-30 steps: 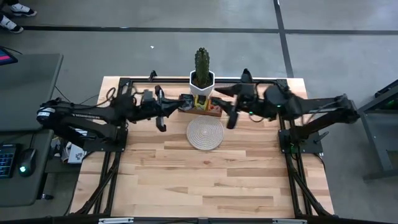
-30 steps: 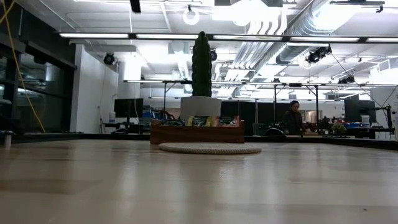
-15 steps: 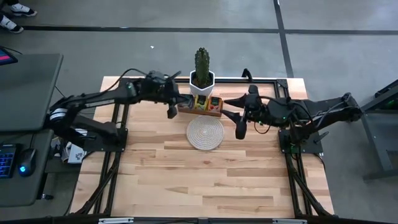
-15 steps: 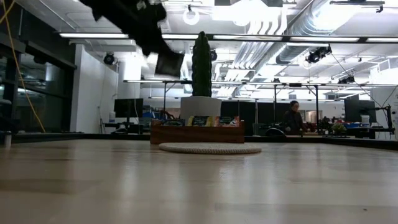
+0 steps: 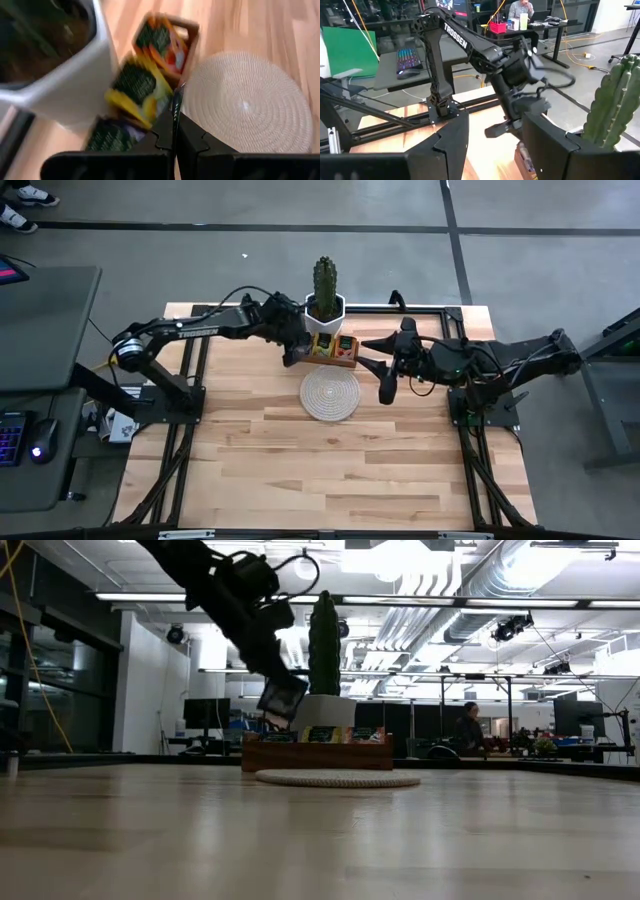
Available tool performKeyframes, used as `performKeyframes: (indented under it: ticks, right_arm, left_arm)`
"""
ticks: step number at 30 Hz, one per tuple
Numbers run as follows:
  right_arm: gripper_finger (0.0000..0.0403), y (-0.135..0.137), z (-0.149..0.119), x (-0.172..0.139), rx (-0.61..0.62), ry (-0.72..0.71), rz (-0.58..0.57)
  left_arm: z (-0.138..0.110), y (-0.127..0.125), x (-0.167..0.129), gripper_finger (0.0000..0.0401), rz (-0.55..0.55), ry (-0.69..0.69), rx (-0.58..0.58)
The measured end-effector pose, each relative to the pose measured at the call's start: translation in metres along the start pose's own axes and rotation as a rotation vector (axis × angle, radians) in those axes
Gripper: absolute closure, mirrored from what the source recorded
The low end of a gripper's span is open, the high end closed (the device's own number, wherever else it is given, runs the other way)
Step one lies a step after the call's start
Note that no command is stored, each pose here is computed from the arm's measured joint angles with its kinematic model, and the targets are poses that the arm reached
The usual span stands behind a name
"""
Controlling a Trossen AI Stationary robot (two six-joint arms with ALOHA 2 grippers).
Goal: Pick & Place Tea
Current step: Put the purple tea bag into the left section of the wooden organizer
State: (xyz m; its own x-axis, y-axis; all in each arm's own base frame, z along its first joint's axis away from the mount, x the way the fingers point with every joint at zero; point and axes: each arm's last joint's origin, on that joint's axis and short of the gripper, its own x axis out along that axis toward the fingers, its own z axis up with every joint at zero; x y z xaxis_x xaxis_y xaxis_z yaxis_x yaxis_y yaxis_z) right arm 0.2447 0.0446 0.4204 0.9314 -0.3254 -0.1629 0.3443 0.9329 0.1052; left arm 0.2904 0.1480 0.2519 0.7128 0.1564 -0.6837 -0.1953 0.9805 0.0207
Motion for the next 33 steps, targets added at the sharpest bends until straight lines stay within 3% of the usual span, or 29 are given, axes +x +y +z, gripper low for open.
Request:
performKeyframes:
  ticks: [16,26,33]
  right_arm:
    - [0.0224,0.000,0.000,0.000,0.007,0.003,0.012]
    - [0.0224,0.000,0.000,0.000,0.004,0.000,0.000]
    - [0.0224,0.000,0.000,0.000,0.007,0.000,-0.001]
  left_arm:
    - [-0.020,0.034,0.016,0.0401,0.020,-0.026,-0.122]
    - [-0.028,0.034,0.021,0.0401,-0.027,-0.087,-0.126]
    - [-0.036,0.034,0.023,0.0401,-0.007,-0.059,-0.140]
